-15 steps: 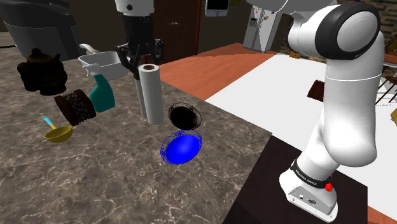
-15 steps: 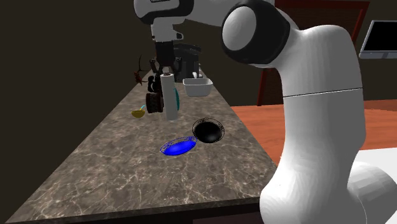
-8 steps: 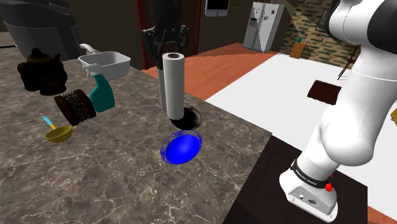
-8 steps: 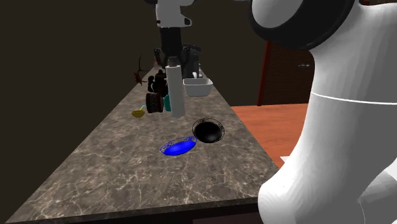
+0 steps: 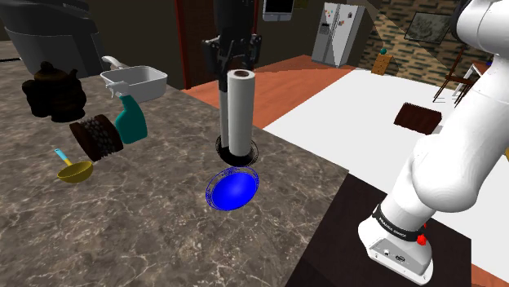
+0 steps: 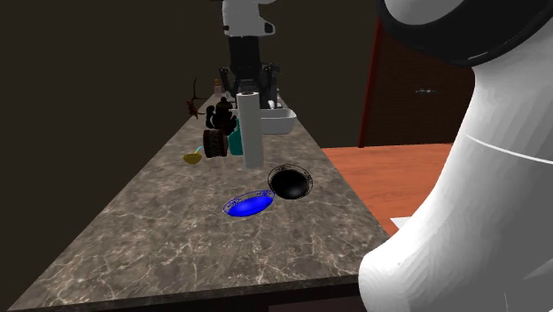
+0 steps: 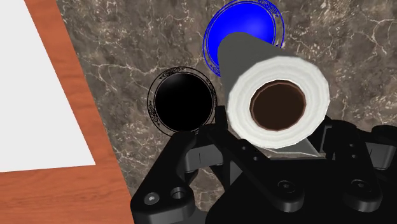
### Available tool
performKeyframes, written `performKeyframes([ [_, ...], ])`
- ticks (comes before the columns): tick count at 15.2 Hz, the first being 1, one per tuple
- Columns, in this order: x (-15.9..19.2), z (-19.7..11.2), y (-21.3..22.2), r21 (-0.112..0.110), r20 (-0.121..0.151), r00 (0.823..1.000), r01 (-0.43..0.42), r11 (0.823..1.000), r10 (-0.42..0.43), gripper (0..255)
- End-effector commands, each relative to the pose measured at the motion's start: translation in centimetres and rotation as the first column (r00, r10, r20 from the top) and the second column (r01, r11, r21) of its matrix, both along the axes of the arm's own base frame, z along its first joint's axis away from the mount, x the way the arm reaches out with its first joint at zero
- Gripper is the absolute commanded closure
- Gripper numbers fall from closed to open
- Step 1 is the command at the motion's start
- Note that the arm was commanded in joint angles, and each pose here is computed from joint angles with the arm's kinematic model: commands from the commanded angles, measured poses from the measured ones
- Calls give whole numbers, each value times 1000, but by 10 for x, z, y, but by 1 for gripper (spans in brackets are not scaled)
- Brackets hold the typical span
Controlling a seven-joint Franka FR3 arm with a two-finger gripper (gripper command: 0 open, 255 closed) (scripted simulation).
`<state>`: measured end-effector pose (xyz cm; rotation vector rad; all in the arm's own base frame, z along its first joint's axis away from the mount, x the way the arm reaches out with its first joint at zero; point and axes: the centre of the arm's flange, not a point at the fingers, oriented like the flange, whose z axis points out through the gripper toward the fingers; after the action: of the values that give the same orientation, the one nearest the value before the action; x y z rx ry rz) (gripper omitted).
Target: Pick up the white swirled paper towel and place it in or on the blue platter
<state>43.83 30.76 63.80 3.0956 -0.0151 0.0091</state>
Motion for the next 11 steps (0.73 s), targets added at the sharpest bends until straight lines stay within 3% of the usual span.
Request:
performKeyframes([
  [1, 0, -11, 0, 0, 0, 1000, 0, 1000, 0, 255],
  [11, 0, -64, 0, 0, 0, 1000, 0, 1000, 0, 255],
])
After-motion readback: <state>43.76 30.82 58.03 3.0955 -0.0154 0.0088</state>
